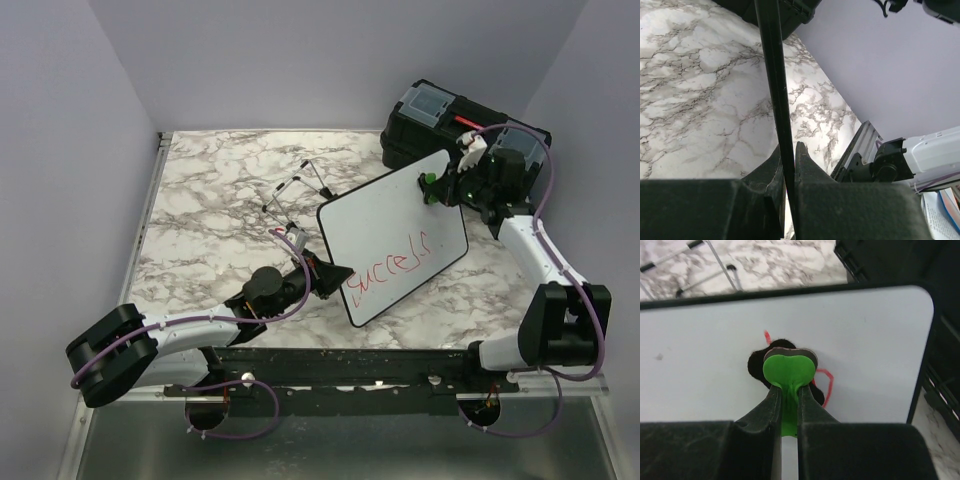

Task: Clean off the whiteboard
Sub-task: Erase the whiteboard at the center of the board.

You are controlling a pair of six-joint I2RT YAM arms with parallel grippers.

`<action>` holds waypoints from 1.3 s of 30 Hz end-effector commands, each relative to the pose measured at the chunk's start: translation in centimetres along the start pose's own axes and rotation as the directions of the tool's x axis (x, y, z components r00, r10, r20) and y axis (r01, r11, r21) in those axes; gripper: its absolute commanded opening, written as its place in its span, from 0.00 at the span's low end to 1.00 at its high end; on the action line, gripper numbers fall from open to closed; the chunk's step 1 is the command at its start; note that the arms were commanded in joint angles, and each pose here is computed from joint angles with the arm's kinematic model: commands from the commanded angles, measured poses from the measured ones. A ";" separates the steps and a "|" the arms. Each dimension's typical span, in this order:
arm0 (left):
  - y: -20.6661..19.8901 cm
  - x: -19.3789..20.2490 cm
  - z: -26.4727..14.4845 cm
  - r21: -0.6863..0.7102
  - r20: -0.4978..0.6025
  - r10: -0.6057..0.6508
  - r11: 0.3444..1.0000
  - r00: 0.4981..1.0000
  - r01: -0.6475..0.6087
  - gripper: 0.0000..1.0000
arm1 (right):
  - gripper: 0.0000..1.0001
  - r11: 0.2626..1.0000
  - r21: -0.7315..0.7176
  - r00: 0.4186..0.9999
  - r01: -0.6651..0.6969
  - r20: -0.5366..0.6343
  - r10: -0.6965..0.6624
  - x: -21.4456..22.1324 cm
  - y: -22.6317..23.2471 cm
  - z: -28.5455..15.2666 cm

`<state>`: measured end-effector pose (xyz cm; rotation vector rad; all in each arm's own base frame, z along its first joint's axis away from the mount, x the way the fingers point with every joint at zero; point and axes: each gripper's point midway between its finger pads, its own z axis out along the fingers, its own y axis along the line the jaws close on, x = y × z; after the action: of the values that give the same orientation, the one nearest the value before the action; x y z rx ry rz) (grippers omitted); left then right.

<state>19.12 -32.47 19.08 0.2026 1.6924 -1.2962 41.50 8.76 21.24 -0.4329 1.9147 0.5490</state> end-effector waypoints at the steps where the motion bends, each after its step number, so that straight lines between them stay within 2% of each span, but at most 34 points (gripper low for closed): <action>1: -5.1 -2.8 -0.5 0.205 0.089 0.017 0.978 0.996 -0.035 0.00 | 0.01 0.999 0.036 0.989 0.022 -0.145 -0.016 6.3 -0.4 -1.3; 5: -5.1 -2.9 -0.5 0.206 0.092 0.018 0.978 0.996 -0.037 0.00 | 0.01 0.968 -0.249 0.981 0.027 -0.178 -0.073 9.6 5.2 -3.2; 7: -5.1 -2.8 -0.5 0.207 0.090 0.017 0.978 0.996 -0.035 0.00 | 0.01 0.939 -0.344 0.987 0.026 -0.142 -0.079 9.0 7.2 -3.8; 9: -5.1 -2.8 -0.4 0.207 0.089 0.016 0.978 0.996 -0.034 0.00 | 0.01 0.932 -0.361 0.994 0.032 -0.085 -0.067 7.0 7.6 -3.8; 14: -5.0 -2.5 -0.2 0.206 0.081 0.013 0.978 0.997 -0.030 0.00 | 0.01 0.969 -0.248 0.997 0.008 0.074 0.011 -0.6 5.2 -1.9; 18: -5.1 -2.5 0.0 0.203 0.070 0.018 0.979 0.997 -0.032 0.00 | 0.01 0.998 -0.049 0.990 -0.046 0.130 0.052 -4.2 0.9 -0.2; 22: -5.3 -2.8 0.1 0.201 0.074 0.019 0.979 0.997 -0.033 0.00 | 0.01 0.986 0.157 0.995 -0.048 0.090 0.034 -2.7 -3.4 0.3; 25: -5.3 -3.0 0.0 0.197 0.076 0.021 0.980 0.997 -0.036 0.00 | 0.01 0.986 0.168 1.000 -0.010 -0.016 0.013 1.1 -3.8 -0.3; 29: -5.4 -3.2 0.0 0.193 0.076 0.029 0.980 0.997 -0.043 0.00 | 0.01 0.998 0.032 0.992 0.062 -0.112 -0.058 5.4 -0.7 -1.9; 33: -5.6 -3.3 0.1 0.194 0.077 0.033 0.980 0.997 -0.047 0.00 | 0.01 0.954 -0.295 0.987 0.058 -0.125 -0.099 8.2 5.8 -3.8; 36: -5.6 -3.4 0.3 0.192 0.074 0.036 0.980 0.997 -0.049 0.00 | 0.01 0.911 -0.411 0.991 0.031 -0.106 -0.081 7.5 7.9 -4.5; 39: -5.8 -3.4 0.3 0.197 0.073 0.034 0.979 0.997 -0.048 0.00 | 0.01 0.922 -0.386 0.997 0.009 -0.068 -0.038 4.8 7.3 -3.7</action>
<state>18.90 -32.63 19.19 0.2077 1.7077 -1.3076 34.01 10.42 17.22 -0.7031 1.9275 0.7288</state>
